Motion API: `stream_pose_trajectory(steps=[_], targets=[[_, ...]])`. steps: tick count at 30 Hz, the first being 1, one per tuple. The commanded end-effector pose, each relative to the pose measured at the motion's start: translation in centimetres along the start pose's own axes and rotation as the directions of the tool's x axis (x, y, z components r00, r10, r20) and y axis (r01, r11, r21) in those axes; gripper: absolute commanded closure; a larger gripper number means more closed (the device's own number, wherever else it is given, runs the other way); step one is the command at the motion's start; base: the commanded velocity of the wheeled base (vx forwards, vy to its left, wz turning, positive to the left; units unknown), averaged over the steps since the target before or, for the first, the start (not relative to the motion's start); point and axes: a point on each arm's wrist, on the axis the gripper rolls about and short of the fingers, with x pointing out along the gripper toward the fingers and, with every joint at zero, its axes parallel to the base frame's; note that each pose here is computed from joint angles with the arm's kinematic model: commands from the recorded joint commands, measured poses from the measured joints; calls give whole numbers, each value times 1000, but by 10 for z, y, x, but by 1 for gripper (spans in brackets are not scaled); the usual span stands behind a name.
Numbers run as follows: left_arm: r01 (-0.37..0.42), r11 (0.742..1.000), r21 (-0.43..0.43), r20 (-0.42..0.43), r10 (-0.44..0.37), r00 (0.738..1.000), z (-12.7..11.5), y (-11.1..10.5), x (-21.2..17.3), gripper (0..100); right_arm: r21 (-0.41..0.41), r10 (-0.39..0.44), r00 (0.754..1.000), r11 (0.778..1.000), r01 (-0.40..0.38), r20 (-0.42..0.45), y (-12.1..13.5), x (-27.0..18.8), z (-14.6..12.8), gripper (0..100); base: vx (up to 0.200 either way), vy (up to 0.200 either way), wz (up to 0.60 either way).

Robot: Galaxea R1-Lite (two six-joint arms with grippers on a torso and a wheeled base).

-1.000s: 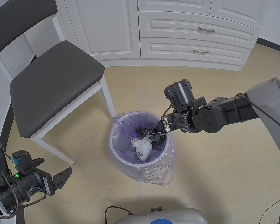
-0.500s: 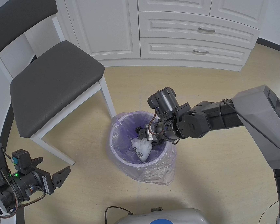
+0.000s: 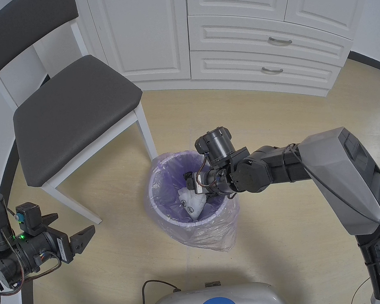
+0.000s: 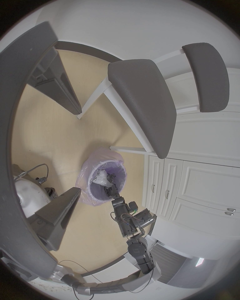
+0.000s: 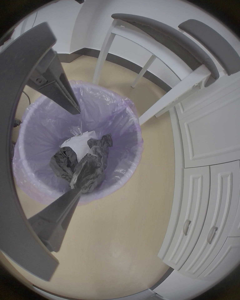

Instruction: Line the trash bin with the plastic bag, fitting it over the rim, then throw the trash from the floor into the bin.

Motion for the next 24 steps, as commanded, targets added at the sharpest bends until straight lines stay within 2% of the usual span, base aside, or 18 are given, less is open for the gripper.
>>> stream_pose_trajectory(steps=[1,11,24], targets=[[-3,1000,-1,1,3,1000,0,0,0,0,-1,4,1000,1000,-4,-11,1,15,-7,0,0,0,0],[-12,1000,-6,3,12,1000,1,3,0,0,-1,47,999,999,-47,-17,7,30,-12,0,0,0,0],[-14,1000,-5,12,14,1000,0,3,1,0,-45,123,992,991,-123,-19,48,11,-23,0,0,0,0]])
